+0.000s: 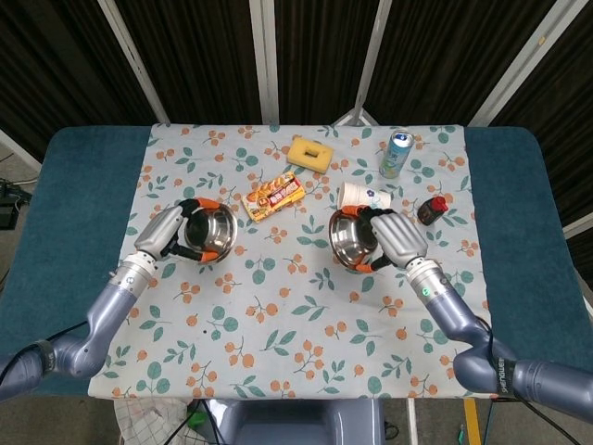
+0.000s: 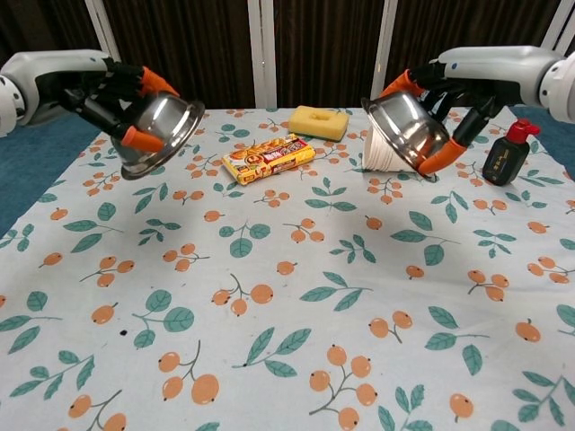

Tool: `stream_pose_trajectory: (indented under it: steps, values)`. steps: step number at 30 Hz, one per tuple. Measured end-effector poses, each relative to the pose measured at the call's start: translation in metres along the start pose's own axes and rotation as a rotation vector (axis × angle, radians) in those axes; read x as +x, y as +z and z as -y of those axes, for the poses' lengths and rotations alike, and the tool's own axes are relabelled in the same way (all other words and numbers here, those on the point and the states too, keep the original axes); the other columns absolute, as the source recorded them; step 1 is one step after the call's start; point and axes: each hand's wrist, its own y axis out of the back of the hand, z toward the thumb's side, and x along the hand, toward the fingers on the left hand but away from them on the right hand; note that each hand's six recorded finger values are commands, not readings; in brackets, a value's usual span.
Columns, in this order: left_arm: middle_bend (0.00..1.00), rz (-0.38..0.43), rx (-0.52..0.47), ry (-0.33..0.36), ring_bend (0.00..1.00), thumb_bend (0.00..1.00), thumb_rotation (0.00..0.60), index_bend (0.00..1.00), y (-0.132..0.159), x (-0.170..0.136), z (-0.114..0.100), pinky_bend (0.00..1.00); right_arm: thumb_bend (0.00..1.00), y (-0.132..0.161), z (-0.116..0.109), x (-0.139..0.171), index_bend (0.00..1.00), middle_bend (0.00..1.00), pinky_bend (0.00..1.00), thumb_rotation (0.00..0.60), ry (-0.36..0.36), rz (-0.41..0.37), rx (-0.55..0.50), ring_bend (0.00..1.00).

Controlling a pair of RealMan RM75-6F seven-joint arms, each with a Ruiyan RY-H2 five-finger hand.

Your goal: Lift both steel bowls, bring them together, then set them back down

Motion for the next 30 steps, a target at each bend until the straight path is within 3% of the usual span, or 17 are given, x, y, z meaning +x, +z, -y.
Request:
stream_pose_trajectory:
  steps: [4,11,17,23,30]
  values:
    - [0.3,-0.113,0.041,-0.043,0.13,0.09,0.6,0.45,-0.012,-0.007,0.002,0.5,0.19,-0.007,0.014,0.002,0.42,0.27,0.27,0.6,0.023,-0.01,0.136,0.39]
    - [0.3,-0.25,0.14,-0.128,0.13,0.1,0.6,0.44,-0.028,-0.013,0.013,0.5,0.19,-0.016,0.037,0.002,0.42,0.27,0.27,0.6,0.076,-0.004,0.212,0.39]
    - [0.3,-0.322,0.16,-0.173,0.13,0.1,0.6,0.43,-0.035,-0.009,0.025,0.5,0.19,-0.019,0.061,0.0,0.42,0.27,0.27,0.6,0.099,-0.011,0.275,0.39]
    - [0.3,-0.339,0.173,-0.181,0.13,0.1,0.6,0.43,-0.034,0.005,0.038,0.5,0.19,-0.018,0.074,-0.003,0.42,0.27,0.27,0.6,0.087,-0.021,0.317,0.39]
    - [0.3,-0.299,0.173,-0.154,0.13,0.1,0.6,0.44,-0.018,0.027,0.055,0.5,0.19,-0.014,0.084,-0.014,0.42,0.27,0.27,0.6,0.031,-0.025,0.399,0.39]
